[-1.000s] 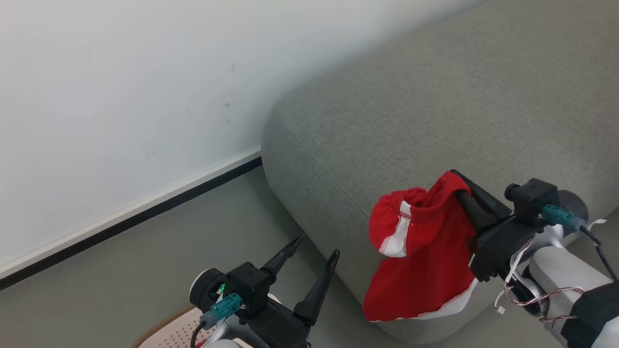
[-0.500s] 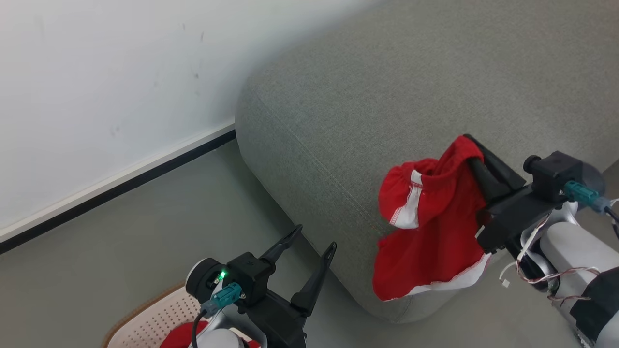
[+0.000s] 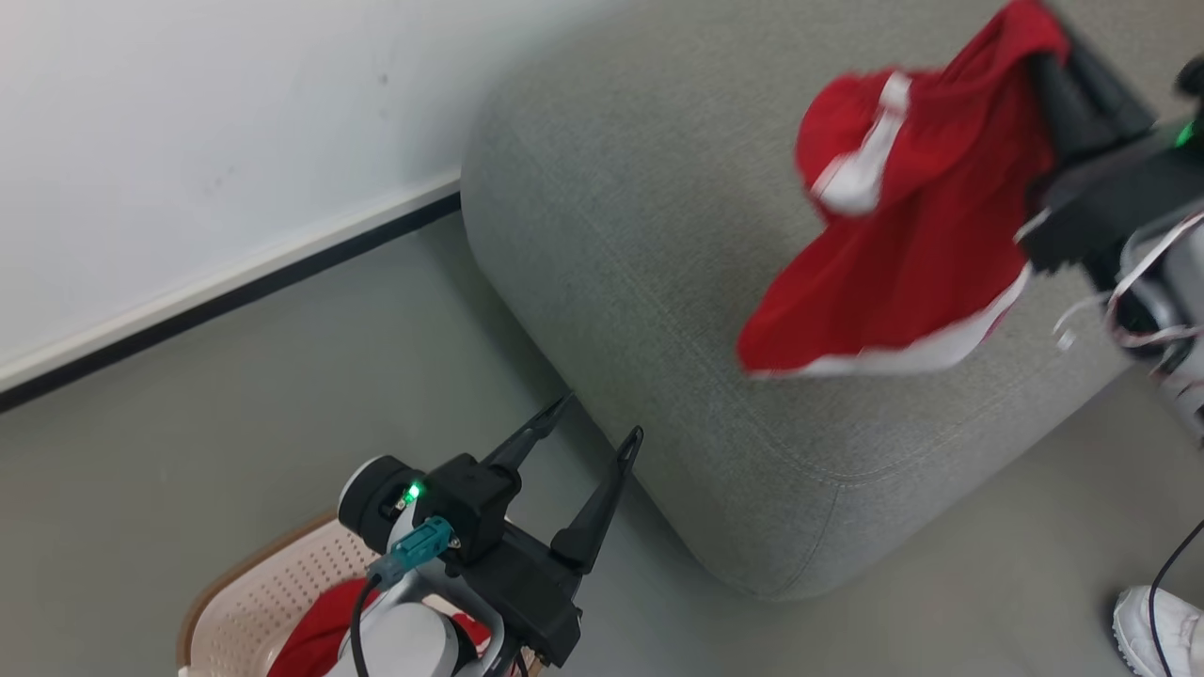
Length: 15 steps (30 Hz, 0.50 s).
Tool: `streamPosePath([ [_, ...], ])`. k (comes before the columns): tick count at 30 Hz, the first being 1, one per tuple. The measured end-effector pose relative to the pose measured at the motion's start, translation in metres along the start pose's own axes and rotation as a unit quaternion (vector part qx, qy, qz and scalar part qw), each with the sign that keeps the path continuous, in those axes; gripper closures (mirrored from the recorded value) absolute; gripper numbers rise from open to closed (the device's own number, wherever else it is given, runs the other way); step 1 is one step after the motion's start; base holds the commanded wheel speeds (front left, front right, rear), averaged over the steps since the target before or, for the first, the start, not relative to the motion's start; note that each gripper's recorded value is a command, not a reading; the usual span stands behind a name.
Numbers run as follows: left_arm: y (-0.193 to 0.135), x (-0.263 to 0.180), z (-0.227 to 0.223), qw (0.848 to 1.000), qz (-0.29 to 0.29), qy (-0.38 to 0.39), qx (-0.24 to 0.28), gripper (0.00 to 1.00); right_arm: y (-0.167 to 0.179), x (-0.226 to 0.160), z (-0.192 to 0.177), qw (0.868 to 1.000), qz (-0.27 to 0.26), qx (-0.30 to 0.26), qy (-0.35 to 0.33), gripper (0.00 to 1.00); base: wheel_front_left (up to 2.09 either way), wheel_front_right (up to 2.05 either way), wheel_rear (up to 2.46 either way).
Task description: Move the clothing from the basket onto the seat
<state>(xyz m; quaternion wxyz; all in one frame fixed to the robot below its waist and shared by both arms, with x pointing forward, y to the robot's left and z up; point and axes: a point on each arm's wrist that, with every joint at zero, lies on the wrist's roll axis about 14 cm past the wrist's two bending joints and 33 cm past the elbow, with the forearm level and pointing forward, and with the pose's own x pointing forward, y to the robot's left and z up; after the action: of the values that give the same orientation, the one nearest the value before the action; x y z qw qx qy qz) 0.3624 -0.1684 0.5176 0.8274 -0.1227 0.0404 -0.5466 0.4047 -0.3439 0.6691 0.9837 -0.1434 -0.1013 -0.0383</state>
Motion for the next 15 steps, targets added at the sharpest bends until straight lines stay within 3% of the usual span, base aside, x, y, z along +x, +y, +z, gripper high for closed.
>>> streamPosePath([
  [8,0.025,0.001,0.009,1.000,0.014,-0.015,0.003,0.00,-0.036,0.049,0.024,0.999,-0.035,-0.014,-0.021,1.00,0.00,0.00,0.00],
  [15,0.053,-0.003,0.012,0.999,0.034,-0.020,0.013,0.00,-0.041,0.095,0.027,0.999,-0.039,-0.022,-0.029,1.00,0.00,0.00,0.00],
])
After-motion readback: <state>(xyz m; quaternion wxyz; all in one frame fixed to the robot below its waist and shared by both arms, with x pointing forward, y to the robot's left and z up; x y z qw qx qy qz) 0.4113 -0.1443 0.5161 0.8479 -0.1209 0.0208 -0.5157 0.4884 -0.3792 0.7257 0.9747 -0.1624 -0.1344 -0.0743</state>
